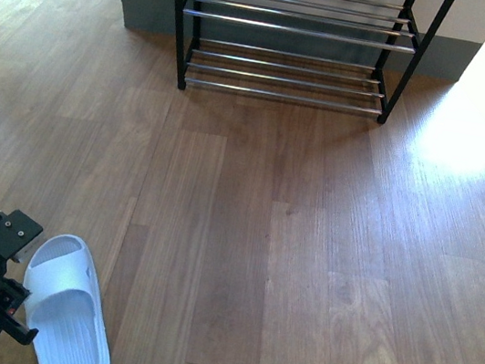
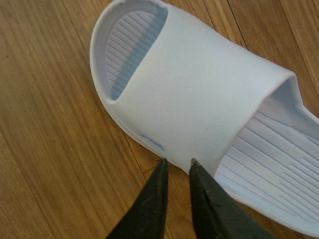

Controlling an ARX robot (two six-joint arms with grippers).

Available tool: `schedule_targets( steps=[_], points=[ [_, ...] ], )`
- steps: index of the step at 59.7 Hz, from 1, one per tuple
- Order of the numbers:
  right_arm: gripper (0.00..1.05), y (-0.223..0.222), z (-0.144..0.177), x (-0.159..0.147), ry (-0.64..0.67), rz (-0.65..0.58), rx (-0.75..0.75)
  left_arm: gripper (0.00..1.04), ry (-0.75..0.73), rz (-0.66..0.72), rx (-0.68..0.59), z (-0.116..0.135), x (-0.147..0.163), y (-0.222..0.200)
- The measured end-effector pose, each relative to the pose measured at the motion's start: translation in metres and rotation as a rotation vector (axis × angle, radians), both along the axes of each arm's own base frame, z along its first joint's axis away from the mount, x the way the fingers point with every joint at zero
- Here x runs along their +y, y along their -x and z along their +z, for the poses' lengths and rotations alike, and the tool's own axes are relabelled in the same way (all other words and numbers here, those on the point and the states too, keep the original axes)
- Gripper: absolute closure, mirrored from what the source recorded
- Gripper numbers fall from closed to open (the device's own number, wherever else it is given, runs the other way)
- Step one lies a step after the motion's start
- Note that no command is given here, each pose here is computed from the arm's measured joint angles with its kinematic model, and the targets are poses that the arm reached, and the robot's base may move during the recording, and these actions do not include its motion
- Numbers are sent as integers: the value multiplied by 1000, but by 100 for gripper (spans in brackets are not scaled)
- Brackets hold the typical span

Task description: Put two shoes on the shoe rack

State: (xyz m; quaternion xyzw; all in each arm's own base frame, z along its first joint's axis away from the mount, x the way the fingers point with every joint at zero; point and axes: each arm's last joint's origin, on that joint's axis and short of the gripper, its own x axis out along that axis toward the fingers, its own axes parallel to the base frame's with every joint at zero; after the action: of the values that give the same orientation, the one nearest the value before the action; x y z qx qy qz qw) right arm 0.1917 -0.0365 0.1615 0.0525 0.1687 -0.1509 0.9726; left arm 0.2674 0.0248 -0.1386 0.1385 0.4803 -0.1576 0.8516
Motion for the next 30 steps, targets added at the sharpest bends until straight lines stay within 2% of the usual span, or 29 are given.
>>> schedule_targets(
  steps=[7,18,24,27,30],
  points=[
    [103,0,0,0,0,0,0,59,14,41,-44,-1,0,1],
    [103,0,0,0,0,0,0,21,50,166,-118,1,-2,1],
    [103,0,0,0,1,-3,0,8,-28,228,-12,23,-35,-5],
    [103,0,0,0,-2,7,0,10,31,183,-90,56,-73,-17],
    [103,0,0,1,-2,9,0,9,80,194,-179,70,-95,-28]
  ],
)
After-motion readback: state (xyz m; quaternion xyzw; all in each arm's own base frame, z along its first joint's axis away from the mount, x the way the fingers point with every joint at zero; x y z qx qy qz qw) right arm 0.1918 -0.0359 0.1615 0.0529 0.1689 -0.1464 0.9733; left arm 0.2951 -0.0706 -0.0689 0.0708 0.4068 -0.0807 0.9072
